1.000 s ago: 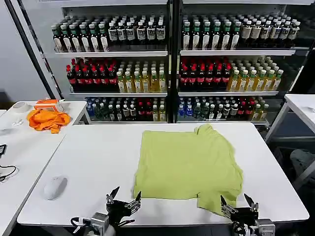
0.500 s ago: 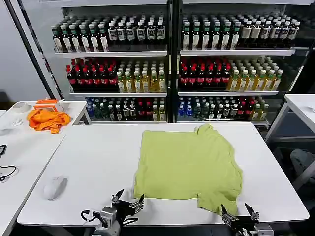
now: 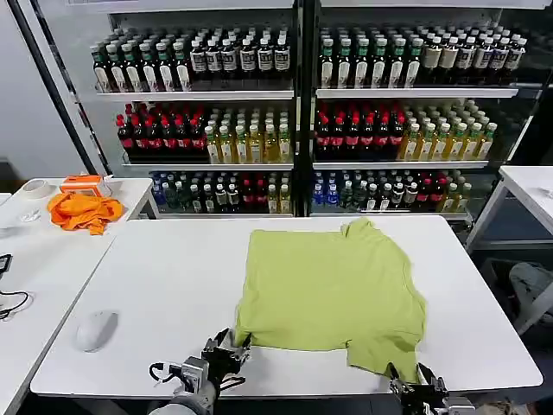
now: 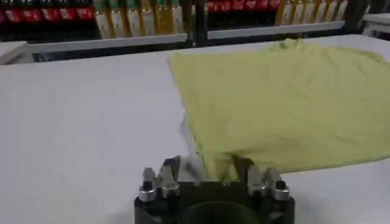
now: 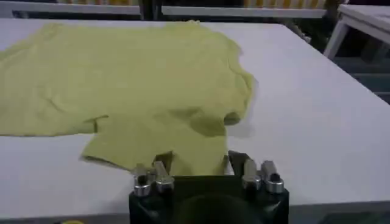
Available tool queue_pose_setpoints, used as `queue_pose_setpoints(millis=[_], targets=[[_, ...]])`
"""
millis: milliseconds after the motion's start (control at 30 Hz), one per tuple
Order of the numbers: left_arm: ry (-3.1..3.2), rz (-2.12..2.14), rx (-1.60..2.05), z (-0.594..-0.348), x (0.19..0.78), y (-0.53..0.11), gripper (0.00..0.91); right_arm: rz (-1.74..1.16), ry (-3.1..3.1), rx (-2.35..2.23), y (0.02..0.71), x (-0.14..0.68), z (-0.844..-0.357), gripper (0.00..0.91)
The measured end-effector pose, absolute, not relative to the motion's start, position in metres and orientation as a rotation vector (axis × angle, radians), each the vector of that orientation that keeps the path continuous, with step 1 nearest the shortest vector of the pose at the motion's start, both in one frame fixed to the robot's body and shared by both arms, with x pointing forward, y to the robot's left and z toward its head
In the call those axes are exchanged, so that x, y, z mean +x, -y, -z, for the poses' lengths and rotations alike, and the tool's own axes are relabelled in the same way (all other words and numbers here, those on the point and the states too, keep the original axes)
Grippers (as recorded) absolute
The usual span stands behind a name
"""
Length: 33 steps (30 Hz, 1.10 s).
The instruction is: Fold and organize the clothes.
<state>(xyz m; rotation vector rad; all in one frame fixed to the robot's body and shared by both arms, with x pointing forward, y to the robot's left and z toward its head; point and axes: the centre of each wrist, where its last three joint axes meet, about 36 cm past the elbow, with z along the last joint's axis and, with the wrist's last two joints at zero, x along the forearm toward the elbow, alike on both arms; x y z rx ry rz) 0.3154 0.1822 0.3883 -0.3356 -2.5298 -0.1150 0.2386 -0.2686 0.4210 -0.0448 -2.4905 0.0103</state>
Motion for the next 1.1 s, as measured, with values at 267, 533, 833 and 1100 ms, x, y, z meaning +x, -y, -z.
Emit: queue_pose_setpoints(millis=[267, 533, 833, 1100], targets=[[2.521, 0.114, -0.337, -0.385, 0.319, -0.185, 0.03, 0.02, 2.487, -0.042, 0.269, 0.24, -0.42, 0.0], [2.531, 0.062, -0.352, -0.388, 0.316, -0.186, 0.03, 0.019, 2.527, -0.041, 0.271, 0.237, -0.43, 0.0], [2.601, -0.005, -0.355, -0.408, 0.301, -0.196, 0.02, 0.011, 2.603, -0.027, 0.275, 0.233, -0.456, 0.0], [2.677, -0.07, -0.342, -0.434, 0.281, -0.201, 0.03, -0.008, 2.673, -0.02, 0.278, 0.231, -0.48, 0.0]])
